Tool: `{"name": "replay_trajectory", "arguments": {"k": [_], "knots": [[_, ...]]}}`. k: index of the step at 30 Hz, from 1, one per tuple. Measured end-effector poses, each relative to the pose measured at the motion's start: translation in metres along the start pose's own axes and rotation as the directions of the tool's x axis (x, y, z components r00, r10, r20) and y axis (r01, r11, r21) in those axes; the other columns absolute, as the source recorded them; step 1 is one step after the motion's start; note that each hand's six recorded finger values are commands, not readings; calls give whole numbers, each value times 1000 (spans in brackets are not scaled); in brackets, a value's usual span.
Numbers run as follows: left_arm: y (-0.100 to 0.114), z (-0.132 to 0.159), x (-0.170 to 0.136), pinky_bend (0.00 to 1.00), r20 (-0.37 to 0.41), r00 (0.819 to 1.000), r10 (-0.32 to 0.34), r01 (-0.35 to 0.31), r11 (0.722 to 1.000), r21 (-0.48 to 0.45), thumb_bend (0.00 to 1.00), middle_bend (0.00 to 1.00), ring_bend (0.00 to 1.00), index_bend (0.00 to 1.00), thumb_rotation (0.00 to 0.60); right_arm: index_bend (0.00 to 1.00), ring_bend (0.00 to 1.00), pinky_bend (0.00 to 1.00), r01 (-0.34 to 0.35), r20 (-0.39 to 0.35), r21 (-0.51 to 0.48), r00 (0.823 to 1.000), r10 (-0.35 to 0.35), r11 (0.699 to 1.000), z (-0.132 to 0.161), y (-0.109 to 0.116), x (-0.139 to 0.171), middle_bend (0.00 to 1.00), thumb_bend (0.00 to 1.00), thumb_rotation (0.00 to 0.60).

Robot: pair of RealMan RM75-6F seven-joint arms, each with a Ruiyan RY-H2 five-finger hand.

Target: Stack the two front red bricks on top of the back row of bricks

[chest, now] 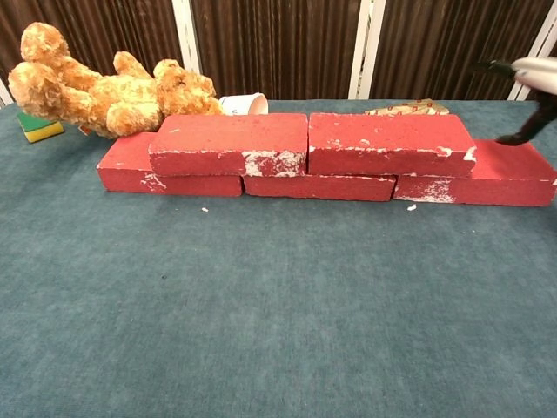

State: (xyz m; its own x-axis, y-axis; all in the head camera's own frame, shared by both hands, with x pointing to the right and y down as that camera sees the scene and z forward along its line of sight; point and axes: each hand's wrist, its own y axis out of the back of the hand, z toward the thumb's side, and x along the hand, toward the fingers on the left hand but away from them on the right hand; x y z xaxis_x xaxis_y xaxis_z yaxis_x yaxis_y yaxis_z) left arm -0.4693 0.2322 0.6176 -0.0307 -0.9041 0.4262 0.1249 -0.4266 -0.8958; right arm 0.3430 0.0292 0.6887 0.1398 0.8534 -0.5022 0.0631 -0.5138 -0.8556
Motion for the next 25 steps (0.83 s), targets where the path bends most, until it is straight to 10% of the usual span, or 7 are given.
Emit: {"name": "replay_trajectory", "arguments": {"k": [12, 25], "knots": [[19, 6, -13, 102, 4, 997, 73, -73, 997, -22, 297, 0, 0, 0, 600, 0, 0, 0, 213, 109, 125, 968, -227, 969, -47, 13, 204, 0, 272, 600], [22, 5, -16, 103, -12, 998, 55, -55, 998, -24, 315, 0, 0, 0, 600, 0, 0, 0, 107, 120, 143, 985, -125, 984, -45, 9, 225, 0, 272, 600]]}}
